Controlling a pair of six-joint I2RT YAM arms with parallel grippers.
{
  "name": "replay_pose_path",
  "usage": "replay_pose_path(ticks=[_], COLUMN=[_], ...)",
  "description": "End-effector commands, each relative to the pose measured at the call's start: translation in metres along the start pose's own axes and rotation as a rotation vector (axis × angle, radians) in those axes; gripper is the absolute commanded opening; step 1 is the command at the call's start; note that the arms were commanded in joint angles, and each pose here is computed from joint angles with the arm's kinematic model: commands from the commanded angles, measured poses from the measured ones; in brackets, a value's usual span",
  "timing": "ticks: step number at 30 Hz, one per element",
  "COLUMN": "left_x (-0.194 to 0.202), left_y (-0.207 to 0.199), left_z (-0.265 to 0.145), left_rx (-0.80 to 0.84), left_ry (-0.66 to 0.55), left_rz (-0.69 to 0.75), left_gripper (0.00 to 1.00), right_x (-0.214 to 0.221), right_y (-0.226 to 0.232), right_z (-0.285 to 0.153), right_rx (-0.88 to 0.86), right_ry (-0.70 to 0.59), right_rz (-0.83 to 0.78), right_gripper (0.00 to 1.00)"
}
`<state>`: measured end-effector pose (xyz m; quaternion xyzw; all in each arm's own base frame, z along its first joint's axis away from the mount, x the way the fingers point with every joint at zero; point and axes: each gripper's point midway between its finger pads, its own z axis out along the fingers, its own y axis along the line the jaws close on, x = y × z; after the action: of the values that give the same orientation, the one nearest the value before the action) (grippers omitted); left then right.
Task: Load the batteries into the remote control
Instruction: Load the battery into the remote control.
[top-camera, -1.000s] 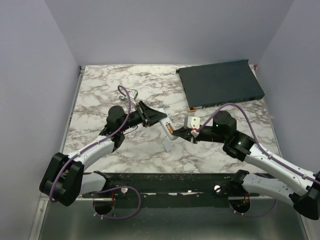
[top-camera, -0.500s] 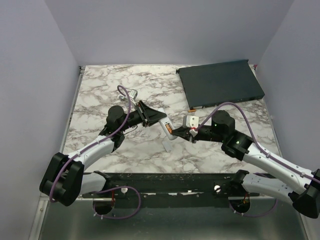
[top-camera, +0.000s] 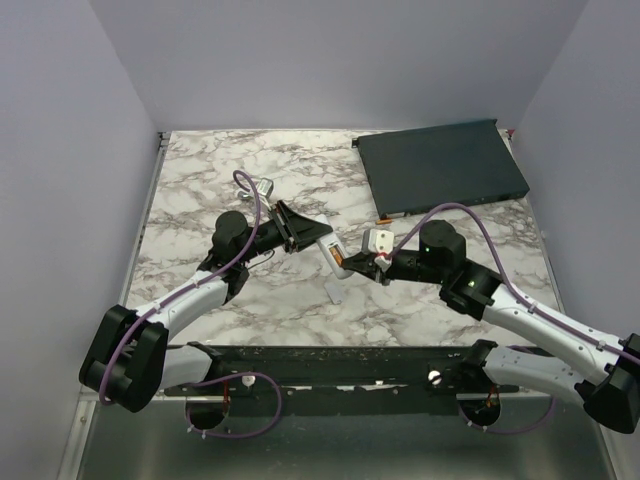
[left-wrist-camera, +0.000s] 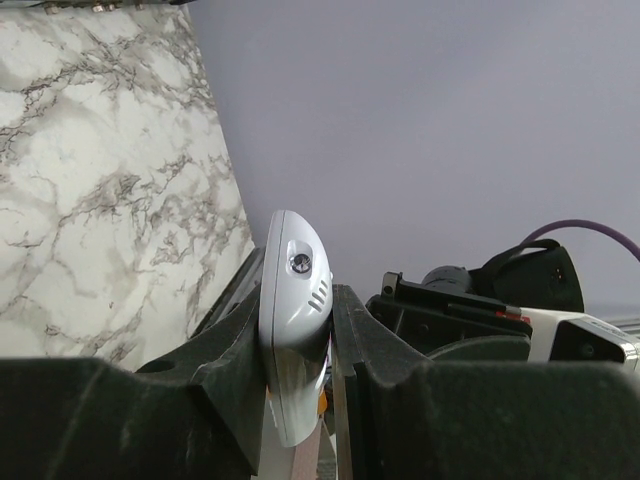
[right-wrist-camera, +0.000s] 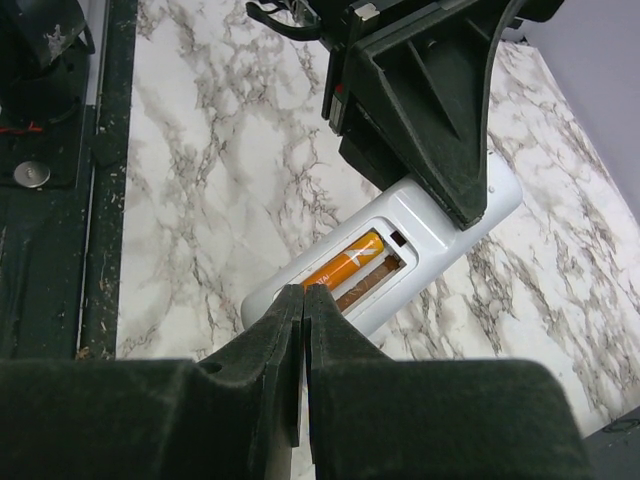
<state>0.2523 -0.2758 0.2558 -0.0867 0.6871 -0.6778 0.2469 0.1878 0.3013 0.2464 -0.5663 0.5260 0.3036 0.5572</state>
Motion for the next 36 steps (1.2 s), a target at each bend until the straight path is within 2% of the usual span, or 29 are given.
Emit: replay_pose_path(ticks=[1, 7, 20, 24, 36], left_x=[0.009, 0.009, 0.007, 0.006, 0.001], left_y=[-0.02, -0.019, -0.017, -0.015, -0.016], left_z=[-0.002, -0.001, 0.001, 0.001, -0.003], left_rx=[0.065, 0.064, 0.058, 0.04, -0.021], left_ry=[0.04, 0.039, 0.042, 0.038, 0.0], left_rz=[0.019, 0.018, 0.03, 0.053, 0.132], left_gripper=[0.0, 0.0, 0.0, 0.0, 0.0], right_x=[-0.007, -0.007, 0.003, 0.007, 0.002], right_y=[-0.018, -0.023, -0.029, -0.026, -0.019], right_z=[0.003, 0.006, 0.009, 0.009, 0.006], right_rx=[0.074, 0.091, 0.075, 0.045, -0.004], right_ry=[-0.009, 0.002, 0.129, 0.173, 0.2], right_rz=[-0.017, -0.009, 0.041, 0.06, 0.08], right_gripper=[0.1, 0.1, 0.08, 0.08, 0.1])
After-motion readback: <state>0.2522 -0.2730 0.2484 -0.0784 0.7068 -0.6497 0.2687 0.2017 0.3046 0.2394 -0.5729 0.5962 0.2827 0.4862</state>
